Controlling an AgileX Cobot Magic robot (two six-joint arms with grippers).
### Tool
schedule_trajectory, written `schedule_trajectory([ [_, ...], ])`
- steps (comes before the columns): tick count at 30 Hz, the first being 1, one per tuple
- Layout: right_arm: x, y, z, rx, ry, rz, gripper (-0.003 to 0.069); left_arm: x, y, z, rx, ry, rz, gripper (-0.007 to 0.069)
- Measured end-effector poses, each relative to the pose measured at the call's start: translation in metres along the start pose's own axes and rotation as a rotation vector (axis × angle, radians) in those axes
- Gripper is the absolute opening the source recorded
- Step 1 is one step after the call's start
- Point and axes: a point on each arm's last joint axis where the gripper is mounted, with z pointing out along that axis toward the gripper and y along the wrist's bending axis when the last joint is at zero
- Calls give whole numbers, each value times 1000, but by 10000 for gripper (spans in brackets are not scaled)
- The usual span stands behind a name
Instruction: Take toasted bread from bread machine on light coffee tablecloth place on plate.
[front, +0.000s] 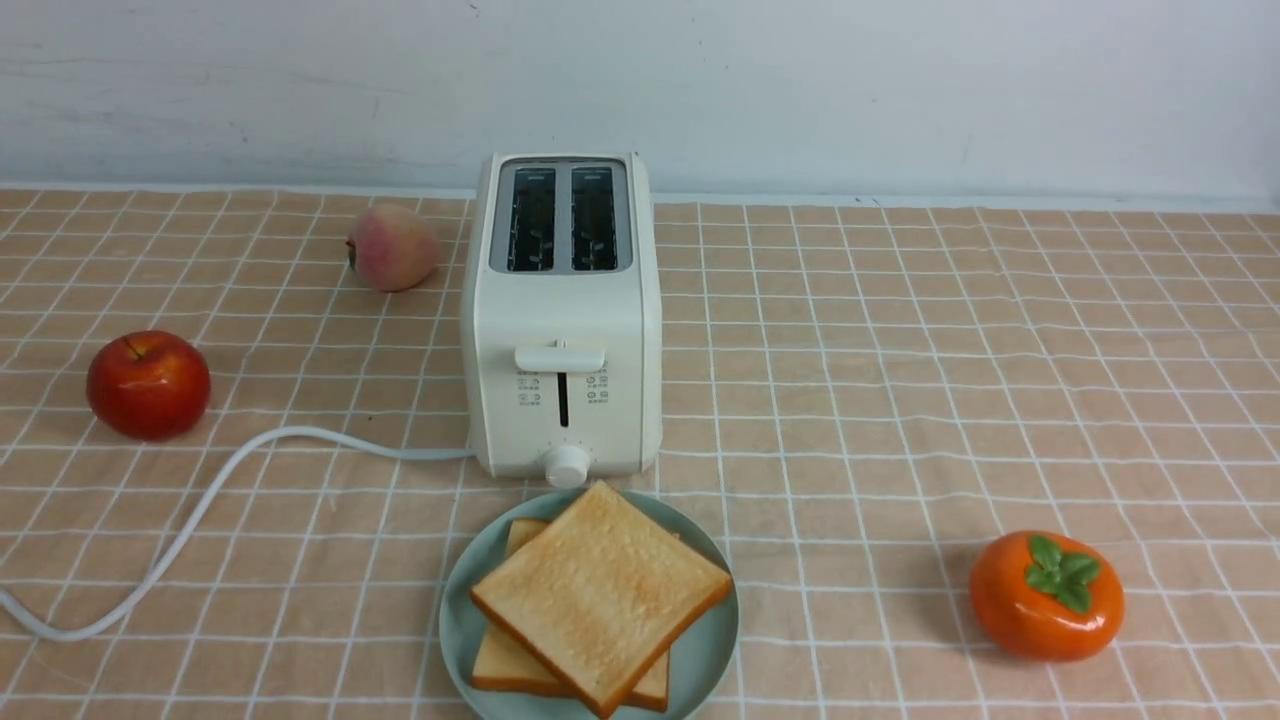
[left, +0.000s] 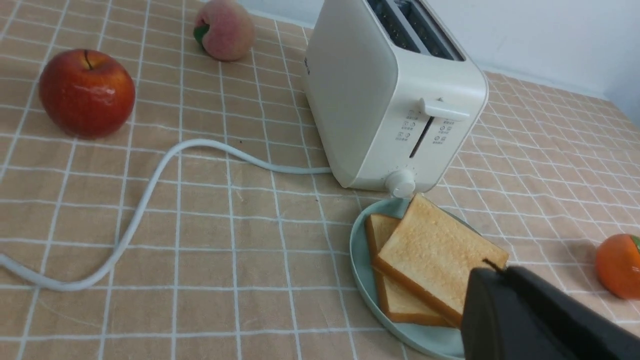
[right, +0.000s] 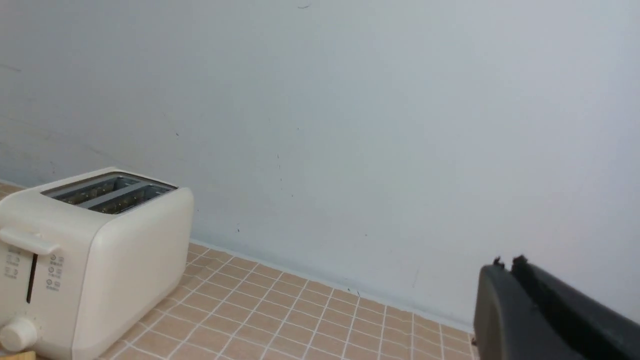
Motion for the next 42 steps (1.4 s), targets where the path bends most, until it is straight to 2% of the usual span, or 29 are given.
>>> schedule_trajectory([
  [5,-1,0,0,-1,-6,-31,23,20,14,15,-20,-159,-14,-12],
  [9,-1,0,0,0,-9,-57,29,67,43,36,-112,-272,-32,-8],
  [11,-1,0,0,0,-10,-60,31,81,51,42,-145,-250,-39,-6],
  [15,-1,1,0,-6,-15,-64,36,105,62,47,-228,-73,-41,-3],
  [42,-1,1,0,-9,-17,-64,70,110,63,47,-245,-30,-40,18],
])
